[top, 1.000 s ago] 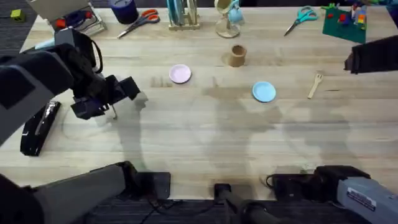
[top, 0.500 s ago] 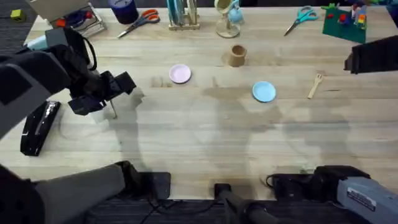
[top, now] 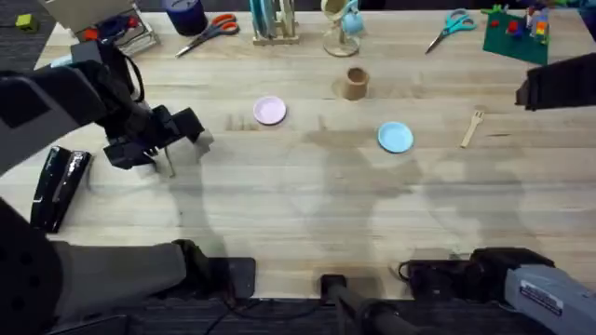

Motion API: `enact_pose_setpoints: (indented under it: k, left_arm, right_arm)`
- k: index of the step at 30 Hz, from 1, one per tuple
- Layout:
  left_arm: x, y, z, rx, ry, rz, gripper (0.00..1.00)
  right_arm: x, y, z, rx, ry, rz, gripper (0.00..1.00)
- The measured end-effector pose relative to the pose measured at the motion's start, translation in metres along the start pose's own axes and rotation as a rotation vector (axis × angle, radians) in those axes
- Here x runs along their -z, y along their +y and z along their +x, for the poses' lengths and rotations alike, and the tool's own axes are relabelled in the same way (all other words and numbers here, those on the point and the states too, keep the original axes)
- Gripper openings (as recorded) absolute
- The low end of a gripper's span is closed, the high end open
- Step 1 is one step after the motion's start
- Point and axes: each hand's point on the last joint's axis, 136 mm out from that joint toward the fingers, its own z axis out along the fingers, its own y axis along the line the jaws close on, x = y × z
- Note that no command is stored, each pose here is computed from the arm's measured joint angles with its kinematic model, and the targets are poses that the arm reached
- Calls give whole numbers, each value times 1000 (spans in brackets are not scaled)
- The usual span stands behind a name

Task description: Pick up a utensil and set it on the pink plate, then put the other utensil in the container.

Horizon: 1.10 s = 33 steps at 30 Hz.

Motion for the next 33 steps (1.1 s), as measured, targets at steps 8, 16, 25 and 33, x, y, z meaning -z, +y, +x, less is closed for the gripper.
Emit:
enact_pose_setpoints:
  k: [8,16,25,33]
  left_arm:
    - [0,0,0,0,6,1,945]
    - [-1,-8,-9,-6,-18,27,53]
    - [0,-9,-10,-6,-9,26,48]
    - [14,-9,-15,-9,72,7,41]
  right_arm:
    - [0,0,0,0,0,0,995]
    - [0,0,0,0,0,0,996]
    - [0,0,0,0,0,0,996]
    - [0,0,0,0,0,0,995]
